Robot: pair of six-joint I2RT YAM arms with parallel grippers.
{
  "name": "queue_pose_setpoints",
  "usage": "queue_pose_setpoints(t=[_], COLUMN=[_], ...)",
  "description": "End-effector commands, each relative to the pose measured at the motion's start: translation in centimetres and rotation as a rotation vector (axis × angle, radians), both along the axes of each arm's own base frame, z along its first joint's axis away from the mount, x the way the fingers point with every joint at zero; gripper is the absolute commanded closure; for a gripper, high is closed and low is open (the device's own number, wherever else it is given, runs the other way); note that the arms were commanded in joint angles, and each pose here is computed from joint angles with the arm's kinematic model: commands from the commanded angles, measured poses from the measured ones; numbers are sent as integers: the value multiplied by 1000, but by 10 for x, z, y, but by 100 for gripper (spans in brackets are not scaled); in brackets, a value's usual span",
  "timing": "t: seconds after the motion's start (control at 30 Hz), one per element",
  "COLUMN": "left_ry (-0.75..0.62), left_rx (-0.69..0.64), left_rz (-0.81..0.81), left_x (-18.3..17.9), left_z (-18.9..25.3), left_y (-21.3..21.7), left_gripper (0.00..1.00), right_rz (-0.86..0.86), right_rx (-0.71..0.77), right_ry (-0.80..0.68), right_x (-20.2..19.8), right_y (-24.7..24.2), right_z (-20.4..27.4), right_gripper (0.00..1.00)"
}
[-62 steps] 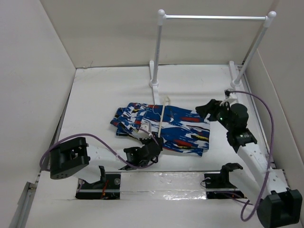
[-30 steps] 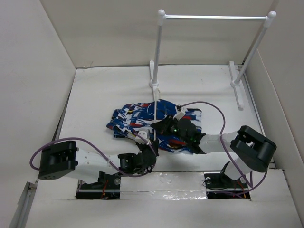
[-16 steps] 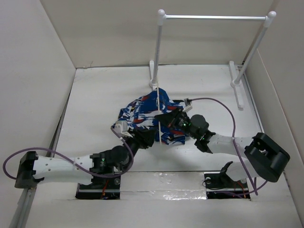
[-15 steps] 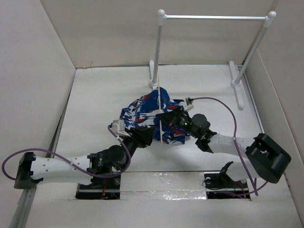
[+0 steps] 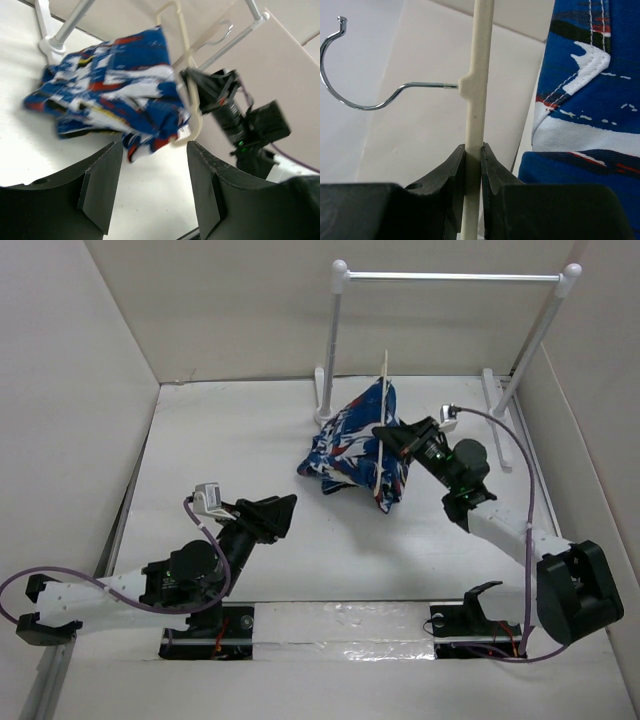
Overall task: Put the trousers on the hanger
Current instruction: Place the hanger at the clothesline.
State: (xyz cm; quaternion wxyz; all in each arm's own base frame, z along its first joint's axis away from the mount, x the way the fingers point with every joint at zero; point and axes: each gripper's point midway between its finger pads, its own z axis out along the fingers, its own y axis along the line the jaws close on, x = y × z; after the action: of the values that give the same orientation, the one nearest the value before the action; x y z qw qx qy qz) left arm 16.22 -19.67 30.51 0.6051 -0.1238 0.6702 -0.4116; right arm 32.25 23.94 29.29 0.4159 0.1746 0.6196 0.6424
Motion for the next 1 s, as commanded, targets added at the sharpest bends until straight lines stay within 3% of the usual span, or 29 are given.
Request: queue_pose_setpoints(t=[0.0,0.3,0.53,0.97], left_ry=[23,108,117,109], left_rx=[8,7,14,45], left_rz=[21,35,34,64], left_x=[0,-2,-2,1], left_z=[-1,-53,-61,-64], left_y=[13,25,25,22], left_gripper=[49,51,52,52], right_rz=[6,-123,-147,-132], right_rx=[87,-52,-97,-73], right_ry=[-346,-398,-378,-367], right_x=[-9,58,104,141], right_y=[-22,-69,-87,-101], right_z=[130,193,208,203], right_gripper=[100,100,100,100])
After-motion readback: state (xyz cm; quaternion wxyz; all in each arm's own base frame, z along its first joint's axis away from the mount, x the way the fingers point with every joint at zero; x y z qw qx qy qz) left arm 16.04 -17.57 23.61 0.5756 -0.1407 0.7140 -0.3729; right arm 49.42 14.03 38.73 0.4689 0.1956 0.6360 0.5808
